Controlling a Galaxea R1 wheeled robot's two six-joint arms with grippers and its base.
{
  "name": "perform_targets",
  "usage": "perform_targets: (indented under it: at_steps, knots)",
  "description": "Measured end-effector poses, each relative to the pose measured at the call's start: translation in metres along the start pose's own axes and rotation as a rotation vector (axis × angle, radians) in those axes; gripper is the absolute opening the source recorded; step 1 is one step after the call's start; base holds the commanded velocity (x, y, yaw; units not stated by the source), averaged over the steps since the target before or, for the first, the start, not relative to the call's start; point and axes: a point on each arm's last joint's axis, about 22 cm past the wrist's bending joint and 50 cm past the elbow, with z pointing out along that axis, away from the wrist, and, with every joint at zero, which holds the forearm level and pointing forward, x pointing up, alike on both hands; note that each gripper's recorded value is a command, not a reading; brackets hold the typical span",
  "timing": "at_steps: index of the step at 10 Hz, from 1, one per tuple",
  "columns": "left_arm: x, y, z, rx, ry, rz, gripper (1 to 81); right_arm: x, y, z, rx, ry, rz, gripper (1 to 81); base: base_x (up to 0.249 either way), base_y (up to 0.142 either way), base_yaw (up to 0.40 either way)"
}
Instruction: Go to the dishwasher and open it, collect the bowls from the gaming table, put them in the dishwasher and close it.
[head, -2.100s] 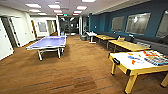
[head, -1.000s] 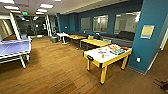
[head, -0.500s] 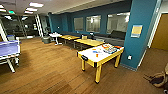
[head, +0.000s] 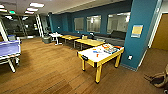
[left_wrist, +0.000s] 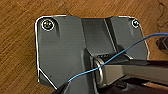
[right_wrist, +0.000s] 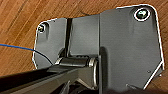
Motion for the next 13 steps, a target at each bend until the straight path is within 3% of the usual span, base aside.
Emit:
perform_targets:
  at_steps: [4, 7, 9, 13]
  knots:
    - [-0.013, 0.001, 0.0, -0.001, -0.017, -0.004, 81.1, -0.008, 0.001, 0.0, -0.001, -0.007, 0.003, 81.1, 0.109, 0.0, 0.0]
    - [0.009, 0.0, 0.0, 0.0, 0.015, 0.003, 81.1, 0.004, 0.0, 0.0, 0.0, 0.004, -0.003, 81.1, 0.137, 0.0, 0.0]
    - [-0.004, 0.0, 0.0, -0.001, -0.007, -0.002, 81.1, -0.002, 0.0, 0.0, -0.001, -0.004, -0.001, 81.1, 0.148, 0.0, 0.0]
    - [0.0, 0.0, 0.0, 0.0, 0.0, 0.0, 81.1, -0.001, 0.0, 0.0, 0.0, -0.002, -0.001, 81.1, 0.188, 0.0, 0.0]
